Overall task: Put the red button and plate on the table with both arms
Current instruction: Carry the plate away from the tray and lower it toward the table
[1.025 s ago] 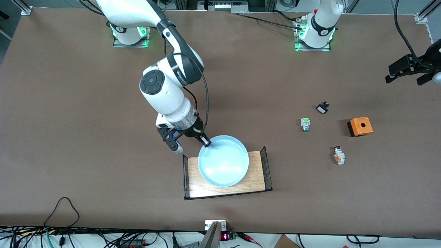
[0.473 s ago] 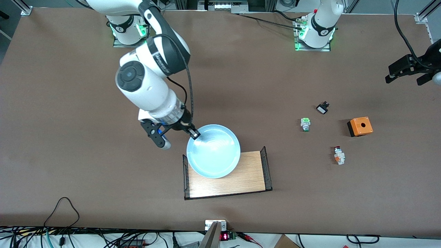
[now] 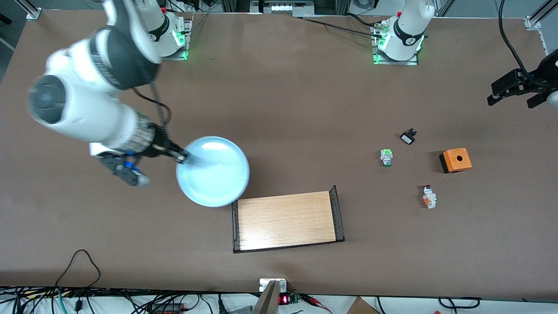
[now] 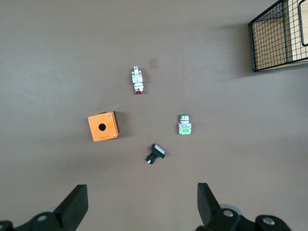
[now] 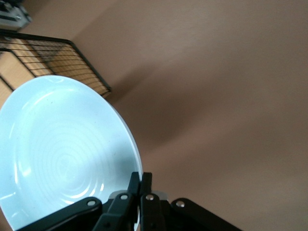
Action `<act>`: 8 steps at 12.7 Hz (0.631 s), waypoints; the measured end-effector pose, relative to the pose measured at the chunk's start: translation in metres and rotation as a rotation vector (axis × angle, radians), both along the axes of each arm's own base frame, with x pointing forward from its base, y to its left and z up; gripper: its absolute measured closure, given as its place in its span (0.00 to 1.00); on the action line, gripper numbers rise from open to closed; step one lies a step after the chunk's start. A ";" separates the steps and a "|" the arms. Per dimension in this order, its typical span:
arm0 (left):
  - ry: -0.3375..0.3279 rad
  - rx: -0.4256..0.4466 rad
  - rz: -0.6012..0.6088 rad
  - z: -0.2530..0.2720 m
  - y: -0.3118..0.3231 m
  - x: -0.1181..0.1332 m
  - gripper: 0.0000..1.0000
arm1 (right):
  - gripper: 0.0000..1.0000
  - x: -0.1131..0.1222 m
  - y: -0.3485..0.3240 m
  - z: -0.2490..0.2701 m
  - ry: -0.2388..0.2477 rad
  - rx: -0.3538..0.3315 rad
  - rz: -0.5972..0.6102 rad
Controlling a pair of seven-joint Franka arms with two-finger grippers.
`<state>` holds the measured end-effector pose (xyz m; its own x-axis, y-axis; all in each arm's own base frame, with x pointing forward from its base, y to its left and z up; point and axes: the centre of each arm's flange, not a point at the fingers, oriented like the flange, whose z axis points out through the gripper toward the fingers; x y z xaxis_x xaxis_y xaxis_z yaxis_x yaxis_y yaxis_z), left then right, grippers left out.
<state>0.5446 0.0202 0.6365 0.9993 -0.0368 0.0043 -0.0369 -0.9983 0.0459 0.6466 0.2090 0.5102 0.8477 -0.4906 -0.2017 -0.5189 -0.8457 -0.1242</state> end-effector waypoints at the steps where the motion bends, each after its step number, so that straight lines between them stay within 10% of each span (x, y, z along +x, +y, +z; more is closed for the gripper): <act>1: 0.000 0.000 0.000 0.000 0.000 0.000 0.00 | 0.97 -0.003 -0.029 0.002 0.014 -0.008 0.034; 8: 0.000 0.000 -0.006 0.000 -0.003 0.000 0.00 | 0.97 -0.026 -0.188 -0.053 0.096 -0.090 0.339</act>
